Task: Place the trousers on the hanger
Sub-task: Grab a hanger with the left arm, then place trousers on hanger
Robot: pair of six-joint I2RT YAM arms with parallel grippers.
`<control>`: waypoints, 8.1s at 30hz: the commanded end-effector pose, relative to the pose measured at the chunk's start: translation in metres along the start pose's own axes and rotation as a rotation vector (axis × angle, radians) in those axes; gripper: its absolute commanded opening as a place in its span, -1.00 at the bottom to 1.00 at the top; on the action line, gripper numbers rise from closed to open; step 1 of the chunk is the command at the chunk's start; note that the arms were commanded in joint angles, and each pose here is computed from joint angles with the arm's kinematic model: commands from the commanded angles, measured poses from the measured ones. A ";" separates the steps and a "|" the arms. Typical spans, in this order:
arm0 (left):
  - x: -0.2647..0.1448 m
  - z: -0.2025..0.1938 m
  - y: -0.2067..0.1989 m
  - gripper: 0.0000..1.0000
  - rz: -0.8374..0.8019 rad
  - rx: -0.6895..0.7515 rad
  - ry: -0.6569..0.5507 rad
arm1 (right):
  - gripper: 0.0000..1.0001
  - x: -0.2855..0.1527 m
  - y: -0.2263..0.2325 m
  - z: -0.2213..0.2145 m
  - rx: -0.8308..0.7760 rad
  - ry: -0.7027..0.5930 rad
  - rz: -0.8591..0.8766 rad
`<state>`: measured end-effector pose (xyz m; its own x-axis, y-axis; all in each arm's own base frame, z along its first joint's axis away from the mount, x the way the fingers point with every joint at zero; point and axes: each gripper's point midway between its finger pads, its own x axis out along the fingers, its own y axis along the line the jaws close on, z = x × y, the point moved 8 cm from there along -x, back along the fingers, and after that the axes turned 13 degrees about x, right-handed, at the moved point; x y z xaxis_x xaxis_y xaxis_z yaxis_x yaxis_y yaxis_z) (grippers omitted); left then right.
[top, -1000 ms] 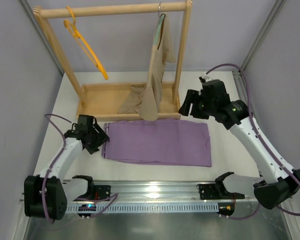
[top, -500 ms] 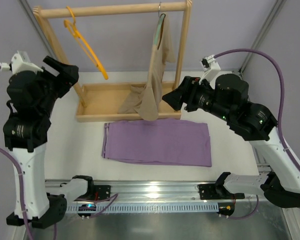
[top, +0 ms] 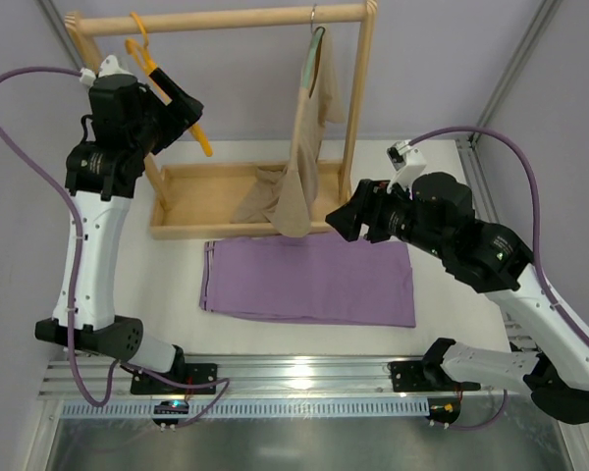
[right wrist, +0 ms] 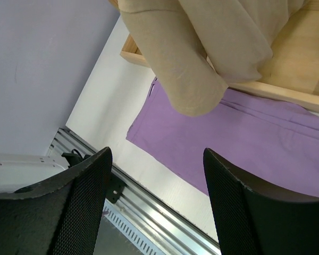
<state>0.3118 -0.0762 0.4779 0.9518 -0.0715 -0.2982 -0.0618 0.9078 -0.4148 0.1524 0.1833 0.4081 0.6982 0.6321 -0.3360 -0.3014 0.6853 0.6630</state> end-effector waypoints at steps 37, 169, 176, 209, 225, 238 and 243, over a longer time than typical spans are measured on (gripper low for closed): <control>-0.030 0.031 -0.017 -0.99 -0.134 0.299 -0.255 | 0.45 0.005 -0.010 -0.011 -0.001 -0.018 0.013; -0.141 -0.439 0.098 -1.00 -0.668 -0.029 0.352 | -0.87 0.205 -0.009 -0.195 0.453 0.238 0.028; -0.139 -0.443 0.102 -0.99 -0.637 -0.033 0.359 | -0.40 0.204 -0.001 -0.200 0.510 0.270 0.148; -0.140 -0.443 0.101 -0.99 -0.651 -0.036 0.362 | 0.38 0.155 0.001 -0.196 0.198 0.248 0.123; -0.137 -0.444 0.103 -0.99 -0.601 0.014 0.363 | -0.67 0.194 -0.014 -0.209 0.159 0.225 -0.103; -0.141 -0.388 0.108 -0.10 -0.440 0.019 0.273 | -0.92 0.197 -0.045 -0.230 0.184 0.209 -0.181; -0.142 -0.362 0.126 0.05 -0.283 0.074 0.243 | -0.92 0.196 -0.050 -0.231 0.210 0.193 -0.192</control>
<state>0.0519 -0.1265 0.1539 0.7581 -0.5613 -0.3319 0.3315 0.7701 -0.5451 0.1499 0.3554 0.1521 0.5476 0.5775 -0.6055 -0.0475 0.7439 0.6666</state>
